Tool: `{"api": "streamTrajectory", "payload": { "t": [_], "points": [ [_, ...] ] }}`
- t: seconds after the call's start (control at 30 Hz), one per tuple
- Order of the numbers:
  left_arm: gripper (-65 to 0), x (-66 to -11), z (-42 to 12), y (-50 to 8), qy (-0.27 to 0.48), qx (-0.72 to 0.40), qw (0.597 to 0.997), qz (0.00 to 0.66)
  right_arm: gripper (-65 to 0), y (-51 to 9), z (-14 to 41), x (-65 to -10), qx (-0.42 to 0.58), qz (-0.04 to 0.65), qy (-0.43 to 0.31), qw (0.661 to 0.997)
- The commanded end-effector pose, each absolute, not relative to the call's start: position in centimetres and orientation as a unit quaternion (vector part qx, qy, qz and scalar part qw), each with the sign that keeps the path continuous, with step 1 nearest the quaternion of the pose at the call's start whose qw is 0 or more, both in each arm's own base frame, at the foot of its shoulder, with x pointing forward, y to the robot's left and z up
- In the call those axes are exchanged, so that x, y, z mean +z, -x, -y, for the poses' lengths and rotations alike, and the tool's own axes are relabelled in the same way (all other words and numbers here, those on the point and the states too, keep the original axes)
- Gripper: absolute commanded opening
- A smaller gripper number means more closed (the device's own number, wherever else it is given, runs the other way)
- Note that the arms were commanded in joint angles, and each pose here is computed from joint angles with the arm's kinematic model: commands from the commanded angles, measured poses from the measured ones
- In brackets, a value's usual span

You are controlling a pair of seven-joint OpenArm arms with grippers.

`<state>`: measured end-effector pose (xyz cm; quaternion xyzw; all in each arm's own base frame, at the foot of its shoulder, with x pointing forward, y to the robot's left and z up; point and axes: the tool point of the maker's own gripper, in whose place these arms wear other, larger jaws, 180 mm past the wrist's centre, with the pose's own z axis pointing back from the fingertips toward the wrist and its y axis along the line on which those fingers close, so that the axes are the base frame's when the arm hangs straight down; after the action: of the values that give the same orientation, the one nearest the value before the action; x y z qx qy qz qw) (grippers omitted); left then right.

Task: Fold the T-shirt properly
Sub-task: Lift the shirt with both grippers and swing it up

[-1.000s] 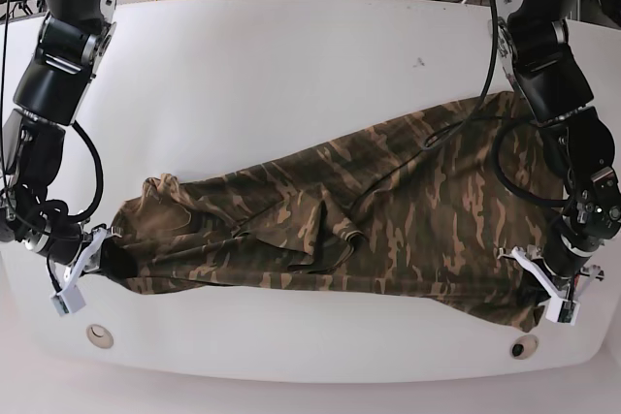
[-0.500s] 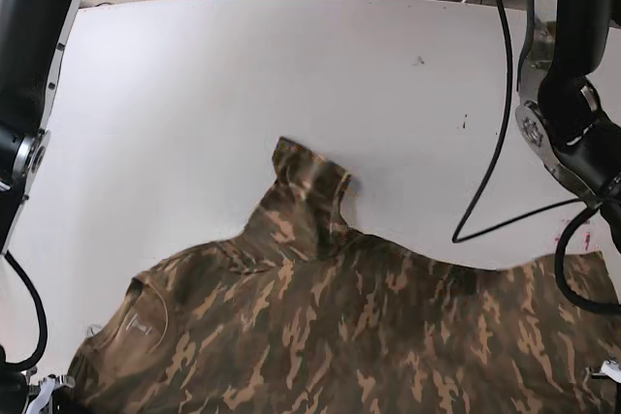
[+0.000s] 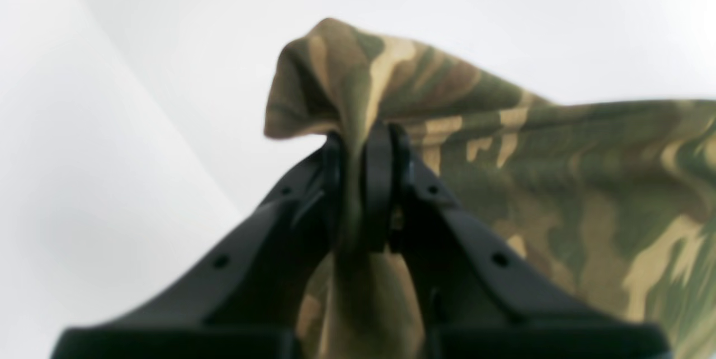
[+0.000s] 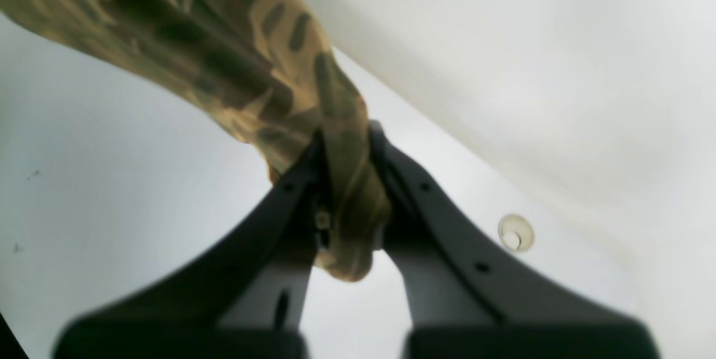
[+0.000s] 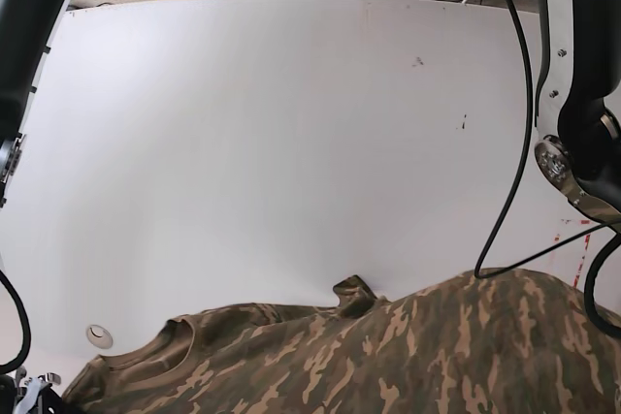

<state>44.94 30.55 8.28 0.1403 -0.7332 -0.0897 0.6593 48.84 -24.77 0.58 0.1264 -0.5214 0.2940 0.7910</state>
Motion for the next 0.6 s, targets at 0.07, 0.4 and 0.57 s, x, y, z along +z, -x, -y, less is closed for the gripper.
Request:
{"api": "streamTrajectory", "payload": {
  "t": [0.07, 0.4, 0.57],
  "points": [
    [-64.6, 6.0, -31.6, -42.9, -0.192, -0.082, 0.666, 0.716, -65.0, -46.8, 29.3, 3.7, 0.262, 0.549, -0.103, 0.787],
    [-64.7, -6.3, -30.6, -40.5, -0.203, -0.123, 0.747, 0.621, -65.0, -44.0, 31.8, -5.9, 0.189, 0.521, -0.210, 0.806],
    [-64.7, -10.8, -31.1, -39.3, -0.168, -0.100, 0.777, 0.598, -65.0, -42.0, 31.2, -11.3, 0.167, 0.505, -0.229, 0.815]
  ]
}}
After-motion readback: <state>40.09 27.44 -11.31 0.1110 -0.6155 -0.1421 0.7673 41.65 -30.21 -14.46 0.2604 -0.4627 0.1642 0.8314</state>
